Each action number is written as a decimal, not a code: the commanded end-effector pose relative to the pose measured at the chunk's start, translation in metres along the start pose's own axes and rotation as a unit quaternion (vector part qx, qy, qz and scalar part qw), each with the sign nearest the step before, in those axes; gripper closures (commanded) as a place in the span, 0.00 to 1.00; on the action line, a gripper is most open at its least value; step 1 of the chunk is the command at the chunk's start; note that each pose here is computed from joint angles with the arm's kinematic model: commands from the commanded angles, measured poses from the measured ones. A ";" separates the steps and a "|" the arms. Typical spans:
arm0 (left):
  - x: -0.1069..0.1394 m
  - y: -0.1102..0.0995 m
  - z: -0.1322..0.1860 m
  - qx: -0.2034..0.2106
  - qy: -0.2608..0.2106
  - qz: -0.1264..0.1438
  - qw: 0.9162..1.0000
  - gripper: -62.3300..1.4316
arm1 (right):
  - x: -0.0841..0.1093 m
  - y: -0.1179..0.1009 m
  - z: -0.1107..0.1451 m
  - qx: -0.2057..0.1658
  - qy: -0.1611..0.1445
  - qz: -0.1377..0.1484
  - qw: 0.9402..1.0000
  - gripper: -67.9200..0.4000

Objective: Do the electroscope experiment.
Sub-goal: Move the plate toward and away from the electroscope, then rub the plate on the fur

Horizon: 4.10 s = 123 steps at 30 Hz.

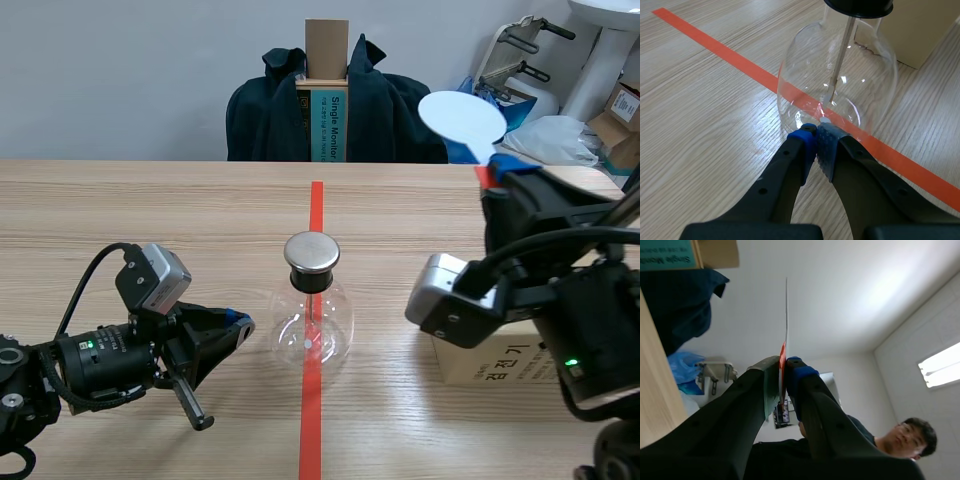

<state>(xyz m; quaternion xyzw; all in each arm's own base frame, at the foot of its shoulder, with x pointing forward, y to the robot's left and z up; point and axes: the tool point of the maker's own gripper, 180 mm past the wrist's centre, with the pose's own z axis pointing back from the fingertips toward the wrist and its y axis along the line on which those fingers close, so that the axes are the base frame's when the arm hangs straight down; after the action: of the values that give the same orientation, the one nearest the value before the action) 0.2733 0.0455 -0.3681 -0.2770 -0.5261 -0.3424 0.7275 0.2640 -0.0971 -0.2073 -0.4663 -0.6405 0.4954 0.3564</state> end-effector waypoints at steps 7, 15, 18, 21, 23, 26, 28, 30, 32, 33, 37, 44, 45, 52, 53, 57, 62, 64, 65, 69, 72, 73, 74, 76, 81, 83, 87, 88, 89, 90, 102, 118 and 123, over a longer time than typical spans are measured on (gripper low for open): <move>0.012 0.002 0.001 0.000 -0.019 -0.002 1.000 0.95 | -0.024 -0.079 0.007 -0.093 0.043 -0.005 0.995 0.98; 0.018 -0.004 0.033 0.001 -0.020 -0.008 1.000 0.95 | -0.038 -0.139 0.014 -0.163 0.066 0.006 0.984 0.98; 0.030 -0.011 0.056 0.003 -0.030 -0.011 0.999 0.95 | -0.044 -0.144 0.018 -0.164 0.074 0.012 0.984 0.98; 0.044 -0.023 0.079 -0.002 -0.034 -0.016 0.999 0.95 | -0.049 -0.145 0.022 -0.161 0.082 0.015 0.983 0.98; 0.052 -0.032 0.091 -0.005 -0.036 -0.015 0.999 0.95 | -0.054 -0.147 0.024 -0.163 0.089 0.016 0.982 0.98; 0.061 -0.041 0.107 -0.005 -0.036 -0.018 0.999 0.95 | -0.061 -0.150 0.027 -0.167 0.099 0.019 0.981 0.98; 0.066 -0.043 0.114 -0.001 -0.036 -0.020 0.999 0.95 | -0.066 -0.152 0.029 -0.167 0.104 0.027 0.980 0.98; 0.071 -0.043 0.118 0.004 -0.038 -0.025 0.999 0.95 | -0.070 -0.154 0.031 -0.168 0.111 0.030 0.979 0.98; 0.075 -0.042 0.119 0.005 -0.041 -0.030 0.999 0.95 | -0.076 -0.155 0.034 -0.166 0.120 0.034 0.978 0.98; 0.076 -0.041 0.119 0.006 -0.041 -0.032 0.999 0.93 | -0.079 -0.155 0.036 -0.165 0.127 0.038 0.977 0.98; 0.077 -0.039 0.120 0.008 -0.042 -0.035 0.998 0.47 | -0.097 -0.156 0.045 -0.163 0.164 0.035 0.972 0.98; 0.079 -0.038 0.119 0.009 -0.045 -0.036 0.998 0.00 | -0.123 -0.111 0.064 -0.101 0.196 0.025 0.975 0.98; 0.079 -0.038 0.119 0.009 -0.045 -0.036 0.998 0.00 | -0.125 -0.100 0.067 -0.088 0.195 0.022 0.977 0.98; 0.079 -0.038 0.119 0.009 -0.045 -0.036 0.998 0.00 | -0.134 -0.034 0.078 -0.016 0.187 0.008 0.982 0.98; 0.079 -0.038 0.119 0.009 -0.045 -0.036 0.998 0.00 | -0.133 -0.025 0.079 -0.006 0.184 0.007 0.983 0.98; 0.079 -0.038 0.119 0.009 -0.045 -0.036 0.998 0.00 | -0.125 0.014 0.084 0.041 0.168 -0.005 0.985 0.98; 0.079 -0.038 0.119 0.009 -0.045 -0.036 0.998 0.00 | -0.114 0.054 0.097 0.098 0.153 -0.017 0.983 0.98; 0.079 -0.038 0.119 0.009 -0.045 -0.036 0.998 0.00 | -0.111 0.066 0.104 0.118 0.151 -0.019 0.981 0.98; 0.079 -0.038 0.119 0.009 -0.045 -0.036 0.998 0.00 | -0.112 0.071 0.107 0.126 0.153 -0.020 0.980 0.98; 0.079 -0.038 0.119 0.009 -0.045 -0.036 0.998 0.00 | -0.112 0.083 0.118 0.145 0.160 -0.026 0.976 0.98; 0.079 -0.038 0.119 0.009 -0.045 -0.036 0.998 0.00 | -0.112 0.087 0.121 0.151 0.162 -0.028 0.975 0.98; 0.079 -0.038 0.119 0.009 -0.045 -0.036 0.998 0.00 | -0.112 0.088 0.122 0.154 0.162 -0.027 0.974 0.98; 0.079 -0.038 0.119 0.009 -0.045 -0.036 0.998 0.00 | -0.112 0.090 0.123 0.157 0.162 -0.027 0.974 0.98; 0.078 -0.038 0.119 0.009 -0.044 -0.036 0.998 0.00 | -0.112 0.095 0.127 0.168 0.163 -0.024 0.972 0.98; 0.078 -0.038 0.119 0.009 -0.044 -0.036 0.998 0.00 | -0.105 0.110 0.136 0.200 0.146 -0.019 0.969 0.98; 0.078 -0.038 0.119 0.009 -0.044 -0.036 0.998 0.00 | -0.094 0.110 0.134 0.201 0.113 -0.023 0.973 0.98; 0.078 -0.038 0.119 0.009 -0.043 -0.036 0.998 0.00 | -0.059 0.109 0.129 0.198 0.014 -0.043 0.979 0.98; 0.078 -0.038 0.119 0.009 -0.043 -0.036 0.998 0.00 | -0.056 0.109 0.129 0.197 0.006 -0.044 0.979 0.98; 0.078 -0.038 0.119 0.009 -0.043 -0.036 0.998 0.00 | -0.058 0.108 0.129 0.196 0.012 -0.041 0.980 0.98; 0.078 -0.038 0.119 0.009 -0.043 -0.036 0.998 0.00 | -0.068 0.108 0.129 0.196 0.040 -0.034 0.979 0.98; 0.078 -0.038 0.119 0.009 -0.043 -0.036 0.998 0.00 | -0.108 0.118 0.140 0.217 0.167 -0.030 0.961 0.98; 0.078 -0.038 0.119 0.009 -0.043 -0.036 0.998 0.00 | -0.083 0.128 0.135 0.238 0.112 -0.065 0.963 0.98; 0.078 -0.038 0.119 0.009 -0.042 -0.036 0.998 0.00 | -0.109 0.126 0.144 0.238 0.175 -0.043 0.954 0.98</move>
<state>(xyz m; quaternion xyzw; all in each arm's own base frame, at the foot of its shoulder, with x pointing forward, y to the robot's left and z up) 0.1900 0.0992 -0.2622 -0.2595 -0.5595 -0.3600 0.7000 0.1954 -0.2288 -0.3673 -0.4166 -0.4548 0.5269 0.5848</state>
